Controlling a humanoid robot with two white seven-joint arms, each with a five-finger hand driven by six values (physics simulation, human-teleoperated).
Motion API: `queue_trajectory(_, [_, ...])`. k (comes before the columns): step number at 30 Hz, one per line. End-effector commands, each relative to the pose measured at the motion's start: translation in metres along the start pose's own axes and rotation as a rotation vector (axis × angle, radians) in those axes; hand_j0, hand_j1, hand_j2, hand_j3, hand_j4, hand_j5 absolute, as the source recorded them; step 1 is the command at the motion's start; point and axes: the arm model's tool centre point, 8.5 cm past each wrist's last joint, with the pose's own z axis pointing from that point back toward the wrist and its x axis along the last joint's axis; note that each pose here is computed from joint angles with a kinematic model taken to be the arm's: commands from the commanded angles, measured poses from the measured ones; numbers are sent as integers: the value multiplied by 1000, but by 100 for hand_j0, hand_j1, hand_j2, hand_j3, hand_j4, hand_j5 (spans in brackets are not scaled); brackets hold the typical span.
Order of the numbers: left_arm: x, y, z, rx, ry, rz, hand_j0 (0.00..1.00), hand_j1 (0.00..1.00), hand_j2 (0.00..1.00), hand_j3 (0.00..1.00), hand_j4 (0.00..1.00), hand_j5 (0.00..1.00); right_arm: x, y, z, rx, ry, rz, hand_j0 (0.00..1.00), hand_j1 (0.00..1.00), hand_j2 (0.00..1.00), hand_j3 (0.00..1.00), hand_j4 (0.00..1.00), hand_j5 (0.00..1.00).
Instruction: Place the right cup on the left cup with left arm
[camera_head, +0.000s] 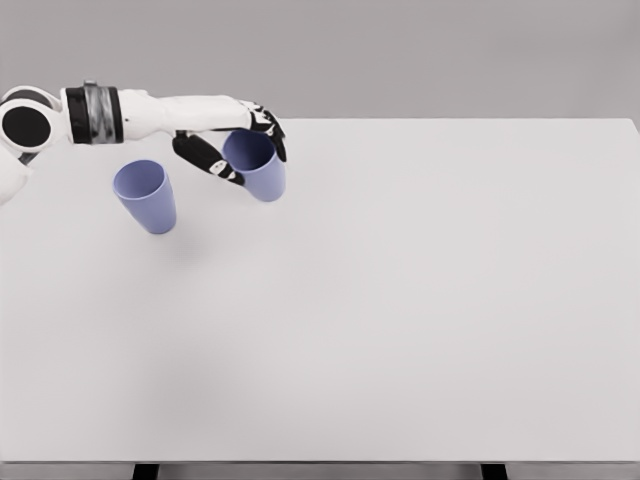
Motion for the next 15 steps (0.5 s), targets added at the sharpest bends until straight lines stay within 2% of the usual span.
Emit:
queue_trajectory(1, [3, 3, 12, 15, -5, 4, 62, 62, 62, 62, 62, 62, 0, 0, 0, 0, -1, 0, 100, 100, 100, 100, 100, 100])
queue_trajectory(6, [10, 18, 42, 43, 2, -13, 62, 62, 62, 62, 62, 62, 0, 0, 0, 1, -1, 0, 100, 100, 100, 100, 100, 100])
queue_trajectory(15, [13, 34, 75, 60, 47, -52, 63, 63, 63, 63, 63, 63, 0, 0, 0, 0, -1, 0, 100, 100, 100, 100, 100, 100])
